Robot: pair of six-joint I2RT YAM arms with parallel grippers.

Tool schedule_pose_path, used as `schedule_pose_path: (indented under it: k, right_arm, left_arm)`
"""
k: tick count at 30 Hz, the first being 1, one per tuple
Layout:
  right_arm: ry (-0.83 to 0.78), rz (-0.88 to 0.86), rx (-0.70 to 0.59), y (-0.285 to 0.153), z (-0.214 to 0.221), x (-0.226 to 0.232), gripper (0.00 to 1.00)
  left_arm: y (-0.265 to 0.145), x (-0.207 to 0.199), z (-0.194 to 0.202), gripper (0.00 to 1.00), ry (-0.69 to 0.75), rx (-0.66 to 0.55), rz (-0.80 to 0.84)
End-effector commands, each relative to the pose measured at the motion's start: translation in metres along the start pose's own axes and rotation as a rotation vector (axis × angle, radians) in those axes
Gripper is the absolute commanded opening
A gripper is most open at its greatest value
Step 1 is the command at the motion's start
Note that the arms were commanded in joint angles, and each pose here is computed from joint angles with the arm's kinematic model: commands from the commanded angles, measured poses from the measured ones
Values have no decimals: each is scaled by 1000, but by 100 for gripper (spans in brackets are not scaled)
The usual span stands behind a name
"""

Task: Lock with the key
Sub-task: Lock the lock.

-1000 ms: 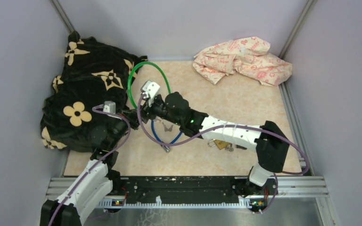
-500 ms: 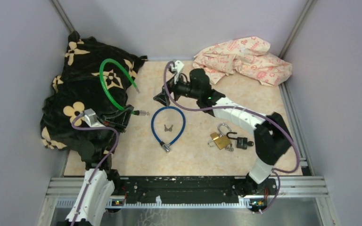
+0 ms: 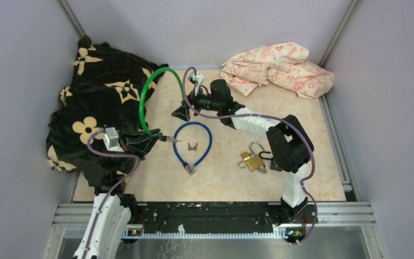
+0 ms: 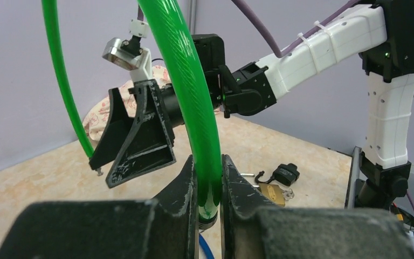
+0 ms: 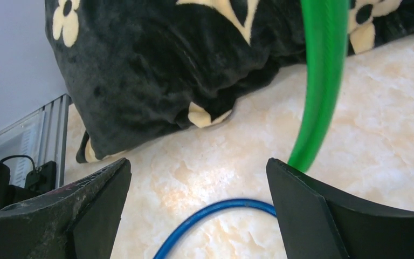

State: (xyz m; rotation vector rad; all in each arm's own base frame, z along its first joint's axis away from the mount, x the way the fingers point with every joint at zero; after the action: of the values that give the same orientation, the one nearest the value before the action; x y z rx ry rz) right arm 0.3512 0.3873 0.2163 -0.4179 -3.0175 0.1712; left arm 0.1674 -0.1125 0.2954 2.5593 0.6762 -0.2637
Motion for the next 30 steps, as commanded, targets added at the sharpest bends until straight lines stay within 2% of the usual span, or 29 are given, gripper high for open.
schedule_pose_path:
  k: [1, 8, 19, 24, 27, 30]
  right_arm:
    - [-51, 23, -126, -30, -40, -3, 94]
    - [-91, 81, -116, -68, -38, -5, 93]
    - [-91, 207, -85, -73, -58, -35, 89]
    - [-74, 118, -66, -102, -62, -35, 88]
    - [-68, 151, -35, -113, -57, -39, 87]
    - [-107, 47, -86, -110, -63, -19, 88]
  left_arm:
    - [6, -11, -19, 0, 113, -30, 49]
    - [7, -11, -20, 0, 168, -22, 68]
    - [7, -12, -21, 0, 163, -19, 72]
    - [7, -11, -21, 0, 160, -27, 64]
    - [7, -10, -20, 0, 161, -27, 64]
    - [7, -10, -20, 0, 159, -28, 63]
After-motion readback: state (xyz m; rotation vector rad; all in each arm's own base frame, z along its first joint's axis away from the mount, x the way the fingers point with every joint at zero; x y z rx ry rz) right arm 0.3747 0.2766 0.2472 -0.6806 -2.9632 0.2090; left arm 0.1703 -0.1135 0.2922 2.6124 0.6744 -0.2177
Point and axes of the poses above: each gripper's point midway between its finger pads, its own y axis out along the fingers, its own x axis along the line the jaws close on, z = x × y, the point moved 5 cm from there along -y, back along the fingers, and after that the axes turned 14 degrees about -y, right-handed, at the moved point
